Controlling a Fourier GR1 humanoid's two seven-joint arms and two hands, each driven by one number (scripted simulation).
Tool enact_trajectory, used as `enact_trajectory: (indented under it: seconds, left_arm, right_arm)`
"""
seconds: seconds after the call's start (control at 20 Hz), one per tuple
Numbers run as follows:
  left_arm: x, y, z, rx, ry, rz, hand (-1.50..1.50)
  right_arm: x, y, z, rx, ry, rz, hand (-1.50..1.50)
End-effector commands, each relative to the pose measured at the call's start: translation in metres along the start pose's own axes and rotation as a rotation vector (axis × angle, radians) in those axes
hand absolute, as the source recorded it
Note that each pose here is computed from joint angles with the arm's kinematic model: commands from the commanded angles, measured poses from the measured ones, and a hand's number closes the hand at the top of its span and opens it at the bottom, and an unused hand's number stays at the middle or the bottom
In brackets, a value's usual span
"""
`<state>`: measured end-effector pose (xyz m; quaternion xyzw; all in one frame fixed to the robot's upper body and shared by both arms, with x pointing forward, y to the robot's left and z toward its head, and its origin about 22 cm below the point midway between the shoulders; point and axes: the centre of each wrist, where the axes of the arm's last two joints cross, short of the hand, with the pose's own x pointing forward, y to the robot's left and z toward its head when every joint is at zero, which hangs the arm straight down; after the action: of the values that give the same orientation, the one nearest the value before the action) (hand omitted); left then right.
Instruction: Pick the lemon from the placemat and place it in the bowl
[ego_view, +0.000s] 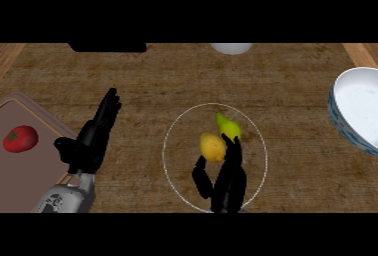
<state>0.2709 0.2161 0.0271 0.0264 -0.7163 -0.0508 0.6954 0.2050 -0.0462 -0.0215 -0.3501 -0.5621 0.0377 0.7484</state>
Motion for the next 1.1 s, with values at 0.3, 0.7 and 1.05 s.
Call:
enact_trajectory:
  seconds: [0.3,0.7,1.05]
  left_arm:
    - [-0.002,0.001,-0.006,-0.003,0.015,-0.004,0.0]
    - [0.004,-0.012,-0.007,-0.005,0.023,0.008,0.0]
    - [0.0,0.001,-0.008,0.031,0.016,0.008,0.0]
  right_arm:
    - [0.008,-0.095,0.03,0.4,-0.285,0.017,1.5]
    - [0.038,-0.176,0.006,0.296,-0.629,-0.109,1.5]
    - [0.078,-0.243,0.001,0.119,-0.757,-0.016,1.5]
